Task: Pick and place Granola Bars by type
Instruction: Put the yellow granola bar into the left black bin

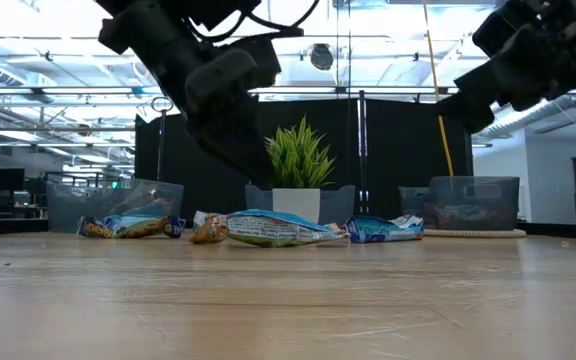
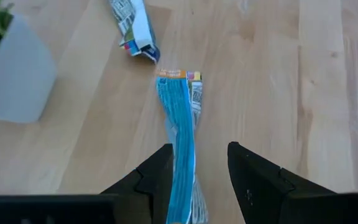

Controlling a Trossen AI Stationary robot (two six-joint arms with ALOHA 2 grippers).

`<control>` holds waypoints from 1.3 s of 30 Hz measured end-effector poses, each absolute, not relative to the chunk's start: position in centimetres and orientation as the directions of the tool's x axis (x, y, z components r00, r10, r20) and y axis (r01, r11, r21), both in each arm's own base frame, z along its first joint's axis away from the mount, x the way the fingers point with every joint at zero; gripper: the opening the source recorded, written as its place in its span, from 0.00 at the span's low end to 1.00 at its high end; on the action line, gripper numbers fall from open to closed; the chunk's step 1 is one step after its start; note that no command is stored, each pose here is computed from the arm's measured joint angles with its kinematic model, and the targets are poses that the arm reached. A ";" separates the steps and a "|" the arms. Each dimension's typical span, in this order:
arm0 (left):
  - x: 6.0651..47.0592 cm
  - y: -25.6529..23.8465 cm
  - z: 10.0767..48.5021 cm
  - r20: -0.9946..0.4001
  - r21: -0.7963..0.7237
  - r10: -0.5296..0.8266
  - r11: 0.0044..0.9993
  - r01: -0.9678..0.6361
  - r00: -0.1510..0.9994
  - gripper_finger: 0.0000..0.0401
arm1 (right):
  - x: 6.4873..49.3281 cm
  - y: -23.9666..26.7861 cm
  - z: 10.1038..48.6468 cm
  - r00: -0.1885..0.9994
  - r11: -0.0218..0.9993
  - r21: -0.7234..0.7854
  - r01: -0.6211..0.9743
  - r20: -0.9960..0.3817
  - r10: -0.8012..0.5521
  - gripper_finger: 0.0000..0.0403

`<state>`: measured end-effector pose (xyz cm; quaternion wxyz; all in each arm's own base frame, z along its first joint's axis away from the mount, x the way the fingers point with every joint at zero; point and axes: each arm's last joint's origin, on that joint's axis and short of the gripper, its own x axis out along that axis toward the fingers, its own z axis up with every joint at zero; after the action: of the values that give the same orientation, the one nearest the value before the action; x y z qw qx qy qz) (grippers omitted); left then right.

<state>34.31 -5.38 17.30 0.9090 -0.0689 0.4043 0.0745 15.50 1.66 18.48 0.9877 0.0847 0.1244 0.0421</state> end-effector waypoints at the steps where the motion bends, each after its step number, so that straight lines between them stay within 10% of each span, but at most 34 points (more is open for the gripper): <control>1: 34.4 -5.4 17.1 -0.747 -0.059 0.080 0.981 -0.186 0.660 0.39 | 15.3 1.6 18.3 0.966 0.981 0.187 -0.061 -0.234 0.104 0.59; 27: 35.1 -4.5 13.5 -0.818 -0.034 0.052 0.990 -0.138 0.573 0.39 | 13.9 1.5 16.6 0.969 0.969 0.242 -0.049 -0.226 0.105 0.59; 39: 35.3 -4.5 13.6 -0.807 -0.058 0.026 0.991 -0.123 0.590 0.02 | 13.9 1.5 16.6 0.969 0.969 0.242 -0.050 -0.224 0.106 0.59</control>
<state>35.28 -4.55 13.58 0.8899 -0.0540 0.4511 0.0419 13.87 1.49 16.64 0.9851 0.1181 0.1182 0.0395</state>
